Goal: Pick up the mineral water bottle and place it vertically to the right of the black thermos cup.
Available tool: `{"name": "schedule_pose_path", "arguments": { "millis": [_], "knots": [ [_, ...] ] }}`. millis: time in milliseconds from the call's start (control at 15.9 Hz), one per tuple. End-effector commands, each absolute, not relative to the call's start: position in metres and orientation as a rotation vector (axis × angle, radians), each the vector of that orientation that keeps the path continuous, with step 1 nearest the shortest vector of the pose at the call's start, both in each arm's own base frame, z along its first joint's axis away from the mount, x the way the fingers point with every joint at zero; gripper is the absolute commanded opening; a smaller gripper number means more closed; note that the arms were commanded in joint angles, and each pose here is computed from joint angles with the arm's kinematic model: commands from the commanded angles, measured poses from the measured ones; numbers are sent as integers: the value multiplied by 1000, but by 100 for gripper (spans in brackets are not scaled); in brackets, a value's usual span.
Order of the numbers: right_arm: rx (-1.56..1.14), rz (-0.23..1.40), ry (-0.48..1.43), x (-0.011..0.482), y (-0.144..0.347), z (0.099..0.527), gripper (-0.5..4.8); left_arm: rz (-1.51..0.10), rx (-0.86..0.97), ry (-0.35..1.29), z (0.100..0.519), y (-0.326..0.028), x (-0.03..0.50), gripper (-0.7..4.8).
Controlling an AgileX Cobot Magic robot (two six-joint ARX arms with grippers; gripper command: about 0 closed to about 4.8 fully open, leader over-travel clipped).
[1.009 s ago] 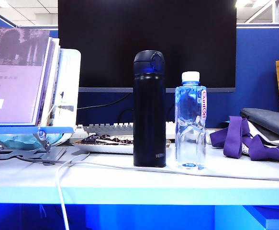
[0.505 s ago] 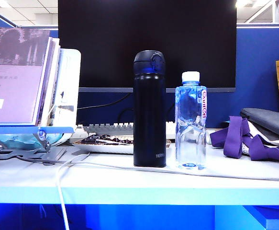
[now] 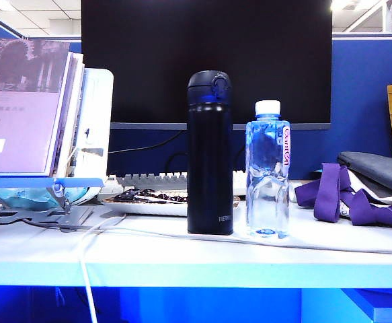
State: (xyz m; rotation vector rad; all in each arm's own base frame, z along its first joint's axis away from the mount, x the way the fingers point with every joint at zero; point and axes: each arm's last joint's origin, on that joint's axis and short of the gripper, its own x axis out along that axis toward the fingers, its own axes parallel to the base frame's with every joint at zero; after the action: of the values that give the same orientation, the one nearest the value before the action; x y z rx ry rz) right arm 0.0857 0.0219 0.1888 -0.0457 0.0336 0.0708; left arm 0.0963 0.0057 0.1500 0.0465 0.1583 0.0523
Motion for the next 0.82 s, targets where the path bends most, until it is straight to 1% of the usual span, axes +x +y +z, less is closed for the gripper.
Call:
{"name": "schedule_pose_path", "arguments": {
  "millis": [63, 189, 379, 568, 757, 820],
  "knots": [
    [-13, 48, 76, 89, 18, 177, 13, 54, 46, 168, 149, 6, 96, -3],
    [3, 58, 109, 92, 14, 167, 13, 54, 46, 168, 149, 6, 96, -3],
    [15, 72, 228, 93, 10, 150, 13, 54, 46, 167, 149, 6, 96, -3],
    [21, 58, 223, 94, 8, 150, 11, 54, 46, 168, 149, 6, 96, -3],
    [17, -36, 217, 94, 3, 150, 8, 54, 46, 167, 149, 6, 96, -3],
    [17, -39, 217, 94, 3, 150, 8, 54, 46, 167, 149, 6, 96, -3]
  ]
}}
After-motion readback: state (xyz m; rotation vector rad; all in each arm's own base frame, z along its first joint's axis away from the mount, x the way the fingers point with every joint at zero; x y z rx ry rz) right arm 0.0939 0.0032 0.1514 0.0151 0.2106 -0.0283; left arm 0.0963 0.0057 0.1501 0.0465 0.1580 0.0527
